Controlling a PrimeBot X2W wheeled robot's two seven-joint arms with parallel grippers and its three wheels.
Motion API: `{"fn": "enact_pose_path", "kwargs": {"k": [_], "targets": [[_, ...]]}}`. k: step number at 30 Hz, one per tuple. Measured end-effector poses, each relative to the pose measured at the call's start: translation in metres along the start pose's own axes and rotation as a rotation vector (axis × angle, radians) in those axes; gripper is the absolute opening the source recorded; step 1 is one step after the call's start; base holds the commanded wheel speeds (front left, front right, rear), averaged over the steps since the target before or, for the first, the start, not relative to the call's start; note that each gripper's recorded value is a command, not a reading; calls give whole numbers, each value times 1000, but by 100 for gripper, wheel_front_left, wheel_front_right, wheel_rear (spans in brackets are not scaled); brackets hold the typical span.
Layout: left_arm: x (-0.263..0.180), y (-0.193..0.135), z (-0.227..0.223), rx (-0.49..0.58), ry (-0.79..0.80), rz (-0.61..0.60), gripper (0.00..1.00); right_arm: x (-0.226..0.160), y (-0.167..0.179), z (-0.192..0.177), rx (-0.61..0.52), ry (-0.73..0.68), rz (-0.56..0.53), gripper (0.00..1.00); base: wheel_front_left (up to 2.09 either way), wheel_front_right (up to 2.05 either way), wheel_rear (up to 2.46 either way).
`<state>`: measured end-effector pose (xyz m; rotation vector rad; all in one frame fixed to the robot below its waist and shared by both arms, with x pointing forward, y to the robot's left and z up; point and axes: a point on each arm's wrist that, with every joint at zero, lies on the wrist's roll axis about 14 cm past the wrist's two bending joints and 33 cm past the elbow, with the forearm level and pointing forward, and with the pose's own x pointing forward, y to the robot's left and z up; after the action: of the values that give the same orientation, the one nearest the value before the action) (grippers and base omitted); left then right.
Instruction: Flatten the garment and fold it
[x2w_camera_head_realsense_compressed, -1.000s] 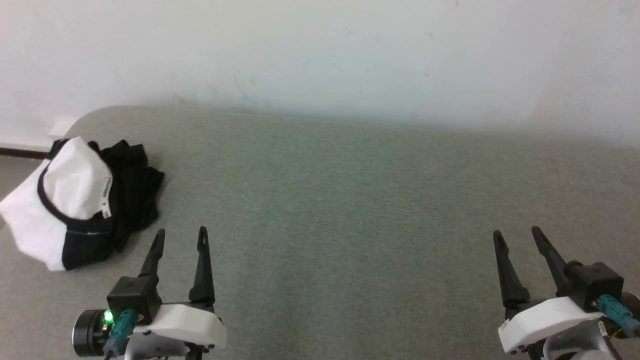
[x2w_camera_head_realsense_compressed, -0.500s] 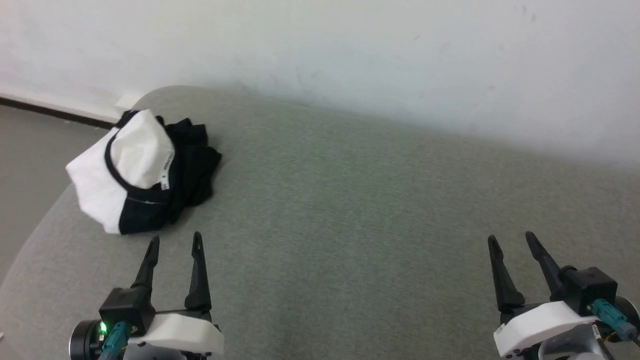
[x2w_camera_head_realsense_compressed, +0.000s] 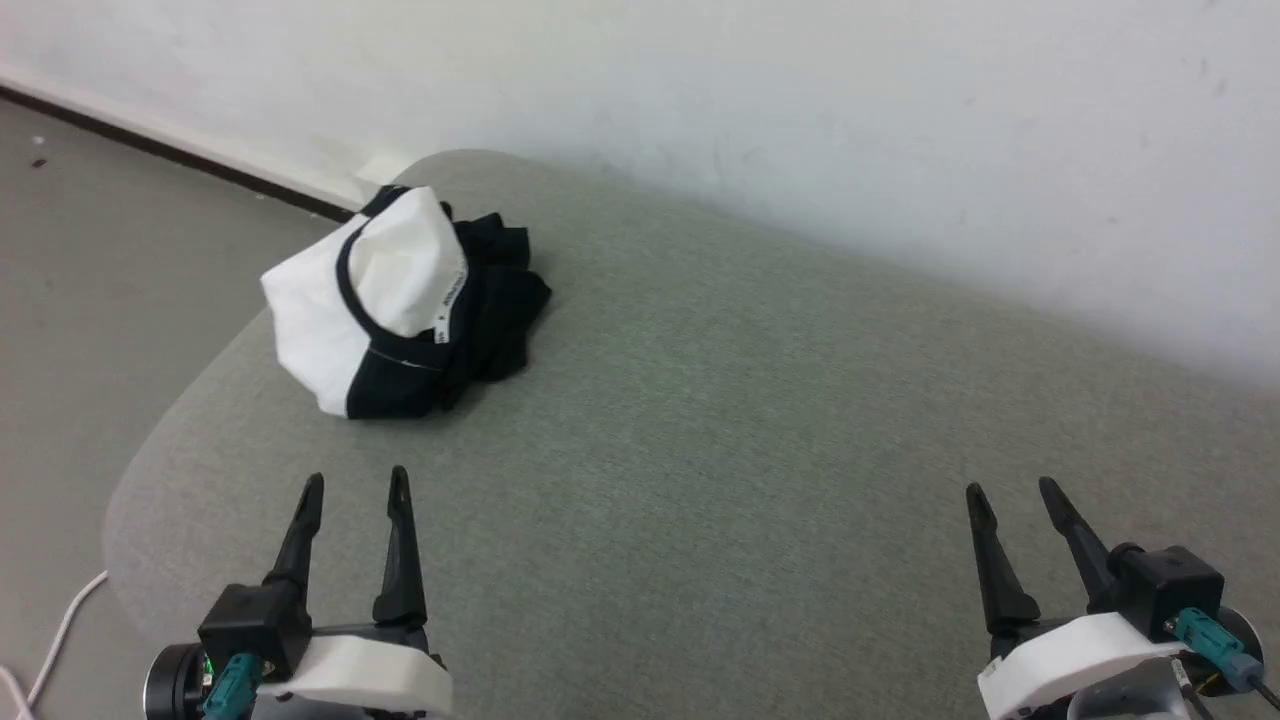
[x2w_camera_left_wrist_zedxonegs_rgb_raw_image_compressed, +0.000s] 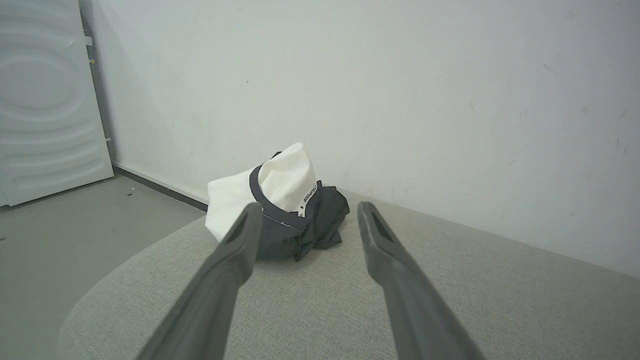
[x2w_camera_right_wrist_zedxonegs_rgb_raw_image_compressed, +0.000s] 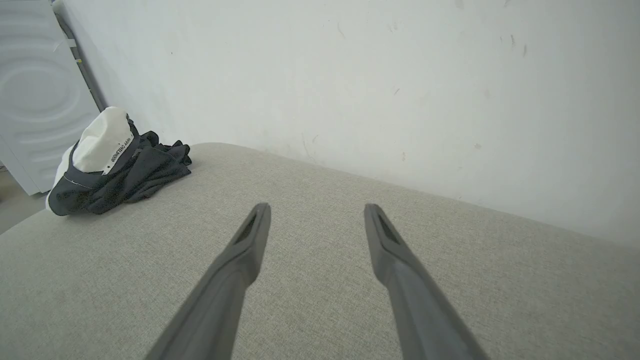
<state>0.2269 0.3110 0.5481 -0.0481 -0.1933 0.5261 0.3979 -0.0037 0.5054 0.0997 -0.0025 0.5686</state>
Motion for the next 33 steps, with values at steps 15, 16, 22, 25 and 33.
{"fn": "enact_pose_path", "kwargs": {"k": [15, 16, 22, 25, 33], "targets": [[-27, 36, 8, -24, -43, 110, 100, 15, 29, 8, 38, -35, 84, 100, -1, -1, -1], [-29, 38, 8, -25, -42, 116, 100, 16, 31, 8, 39, -36, 88, 100, 0, 0, 0], [-38, 48, 9, -30, -50, 152, 100, 20, 38, 8, 49, -42, 108, 100, 0, 0, 0], [-42, 53, 11, -32, -60, 169, 100, 22, 42, 7, 53, -43, 120, 100, 0, 0, 0], [-53, 66, 15, -33, -79, 217, 100, 29, 47, 5, 51, -45, 134, 100, 0, 0, 0]]}}
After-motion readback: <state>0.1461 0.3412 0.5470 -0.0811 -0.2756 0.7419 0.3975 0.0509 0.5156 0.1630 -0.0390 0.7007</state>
